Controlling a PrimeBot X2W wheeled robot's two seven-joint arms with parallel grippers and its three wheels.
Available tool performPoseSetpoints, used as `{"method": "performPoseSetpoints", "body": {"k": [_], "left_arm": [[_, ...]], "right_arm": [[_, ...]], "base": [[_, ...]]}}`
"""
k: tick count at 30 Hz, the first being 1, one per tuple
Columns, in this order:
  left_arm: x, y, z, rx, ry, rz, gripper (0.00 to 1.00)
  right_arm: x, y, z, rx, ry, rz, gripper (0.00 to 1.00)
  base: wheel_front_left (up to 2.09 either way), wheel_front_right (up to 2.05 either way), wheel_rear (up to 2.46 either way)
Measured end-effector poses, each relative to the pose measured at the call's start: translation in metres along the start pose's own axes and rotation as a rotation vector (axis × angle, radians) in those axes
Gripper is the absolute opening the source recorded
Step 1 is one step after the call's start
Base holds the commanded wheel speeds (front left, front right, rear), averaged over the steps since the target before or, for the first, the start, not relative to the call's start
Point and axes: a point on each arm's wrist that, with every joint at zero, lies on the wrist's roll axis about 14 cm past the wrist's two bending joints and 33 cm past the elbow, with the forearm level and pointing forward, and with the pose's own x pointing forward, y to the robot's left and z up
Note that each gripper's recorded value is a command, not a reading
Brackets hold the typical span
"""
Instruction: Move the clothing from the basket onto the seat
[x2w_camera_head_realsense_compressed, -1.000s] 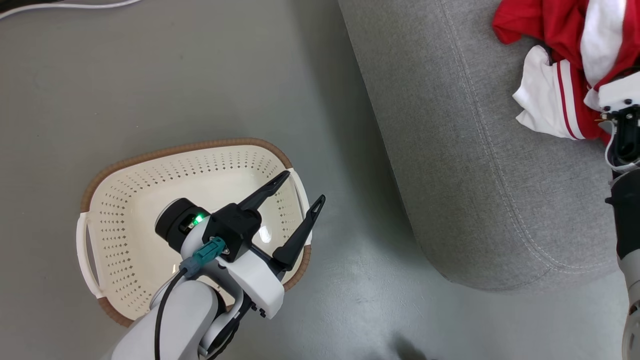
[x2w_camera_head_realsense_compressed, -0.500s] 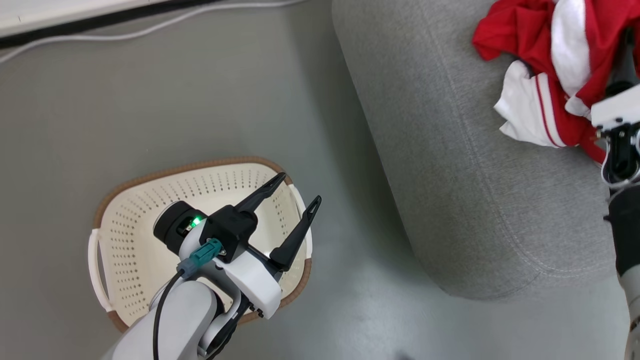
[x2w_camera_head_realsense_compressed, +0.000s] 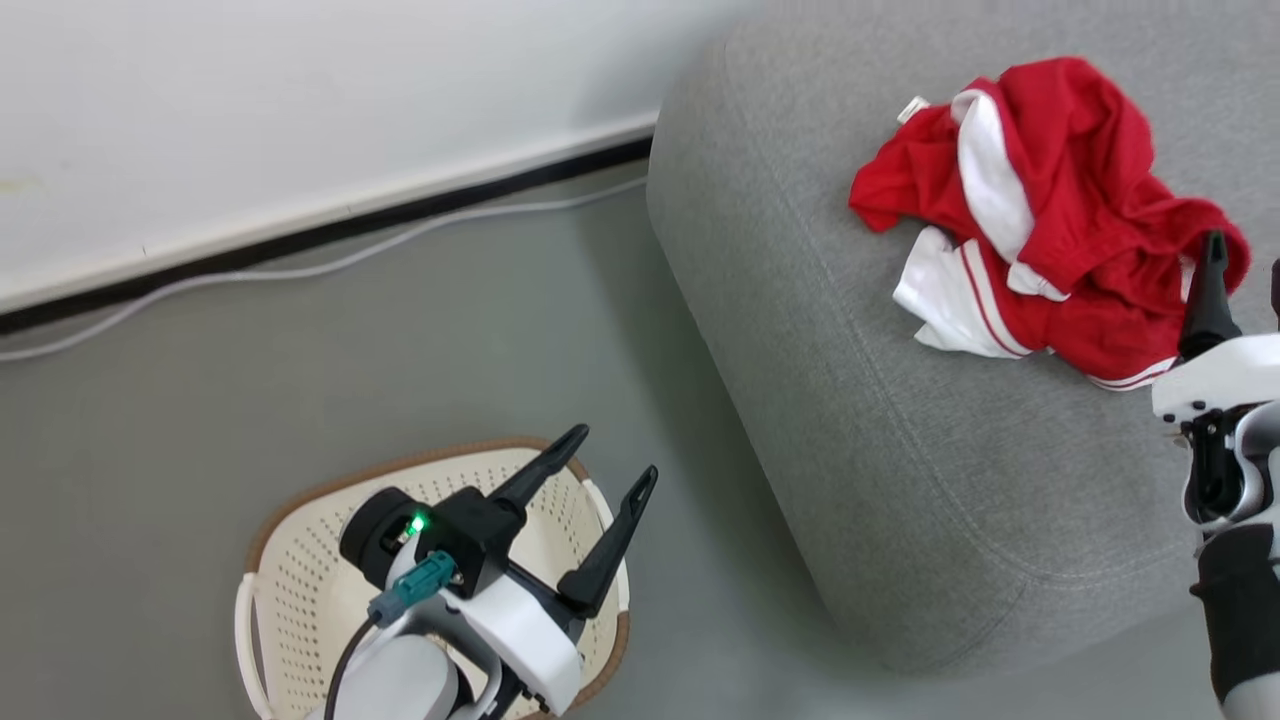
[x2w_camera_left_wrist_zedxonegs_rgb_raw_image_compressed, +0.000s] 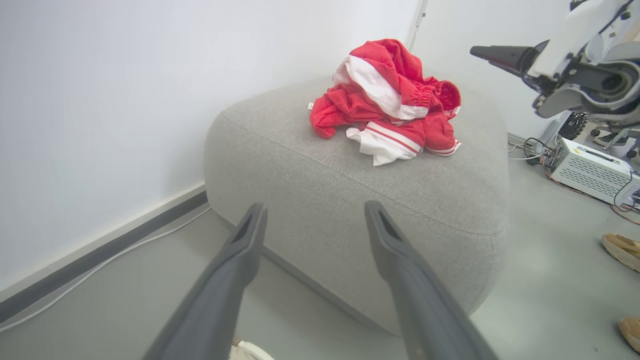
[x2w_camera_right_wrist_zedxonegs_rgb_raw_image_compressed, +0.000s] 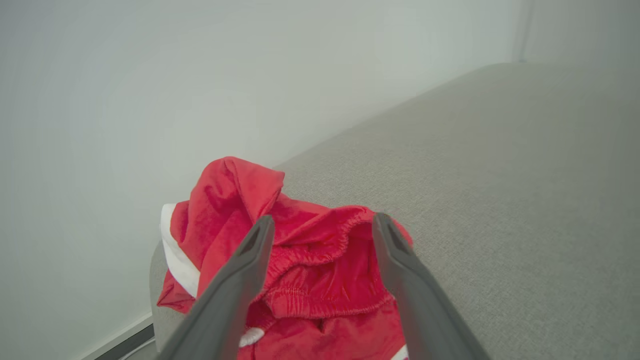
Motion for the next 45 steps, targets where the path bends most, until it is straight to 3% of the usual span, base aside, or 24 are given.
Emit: {"method": "performPoseSetpoints", "body": {"k": [6, 14, 32, 38, 45], "left_arm": [[-0.013, -0.019, 0.020, 0.037, -0.041, -0.008, 1.00], [-0.040, -0.007, 0.039, 0.067, -0.096, 0.094, 1.00], [-0.163, 0.101, 0.077, 0.097, -0.234, 0.674, 1.00], [-0.203, 0.121, 0.076, 0.091, -0.245, 0.814, 1.00], [-0.235, 0.130, 0.072, 0.074, -0.261, 0.913, 1.00]], "right_arm": [[-0.025, 0.016, 0.030, 0.033, -0.116, 0.065, 1.00], [-0.055, 0.080, 0.001, 0.057, -0.074, 0.254, 1.00], [-0.112, 0.243, -0.015, 0.021, -0.078, 0.731, 1.00], [-0.126, 0.259, -0.025, 0.023, -0.053, 0.787, 1.00], [-0.138, 0.255, -0.031, 0.024, -0.038, 0.794, 1.00]], "base": [[0.00, 0.00, 0.00], [0.00, 0.00, 0.00], [0.00, 0.00, 0.00], [0.00, 0.00, 0.00], [0.00, 0.00, 0.00]]}}
